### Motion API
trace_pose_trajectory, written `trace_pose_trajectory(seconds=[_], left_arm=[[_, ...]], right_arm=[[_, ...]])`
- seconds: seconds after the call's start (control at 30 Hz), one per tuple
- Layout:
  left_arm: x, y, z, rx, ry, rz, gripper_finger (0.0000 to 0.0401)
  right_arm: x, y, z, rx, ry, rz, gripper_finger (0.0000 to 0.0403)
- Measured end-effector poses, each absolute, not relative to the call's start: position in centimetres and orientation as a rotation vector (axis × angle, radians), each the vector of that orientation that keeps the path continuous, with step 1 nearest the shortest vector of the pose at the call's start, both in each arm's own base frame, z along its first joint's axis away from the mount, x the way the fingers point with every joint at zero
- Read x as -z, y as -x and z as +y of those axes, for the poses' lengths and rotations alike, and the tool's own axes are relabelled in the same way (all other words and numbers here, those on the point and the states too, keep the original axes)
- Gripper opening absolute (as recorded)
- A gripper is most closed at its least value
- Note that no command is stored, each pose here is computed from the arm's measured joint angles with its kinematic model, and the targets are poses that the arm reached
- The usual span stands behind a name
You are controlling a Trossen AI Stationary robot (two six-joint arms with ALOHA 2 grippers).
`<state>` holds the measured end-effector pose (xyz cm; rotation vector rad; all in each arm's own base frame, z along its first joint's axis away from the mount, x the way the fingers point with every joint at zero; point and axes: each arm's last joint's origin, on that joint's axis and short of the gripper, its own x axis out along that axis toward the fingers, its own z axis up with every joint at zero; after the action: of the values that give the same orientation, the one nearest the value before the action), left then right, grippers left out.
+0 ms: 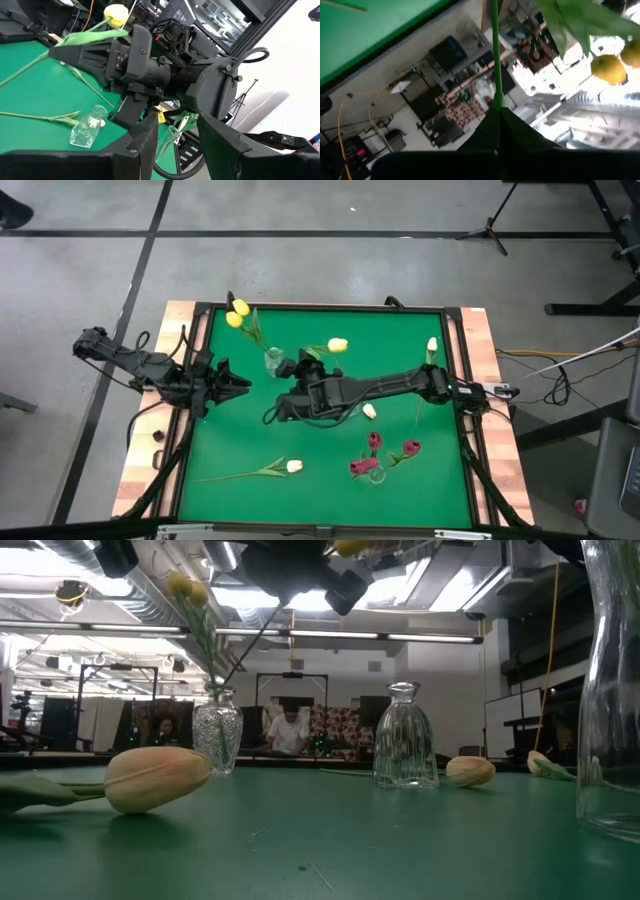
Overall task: Sort flowers into vase by color
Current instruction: Put the yellow tulip into the top left transparent vase
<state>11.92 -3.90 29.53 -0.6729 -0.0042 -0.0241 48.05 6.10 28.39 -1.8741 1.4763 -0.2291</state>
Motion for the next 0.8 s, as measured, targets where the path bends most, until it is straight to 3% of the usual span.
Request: trace_pose_trajectory(seconds=[0.53, 0.8], left_arm=[[-29.5, -11.9, -3.9, 0.024, 0.673, -0.004, 0.0135], [-29.5, -11.9, -3.9, 0.019, 0.64, -0.006, 0.0135]], right_arm=[[-28.4, -48.8, 4.3, 0.201, 1.822, 1.447, 0.0026], [-28.2, -49.0, 4.2, 0.074, 1.796, 1.387, 0.0028]])
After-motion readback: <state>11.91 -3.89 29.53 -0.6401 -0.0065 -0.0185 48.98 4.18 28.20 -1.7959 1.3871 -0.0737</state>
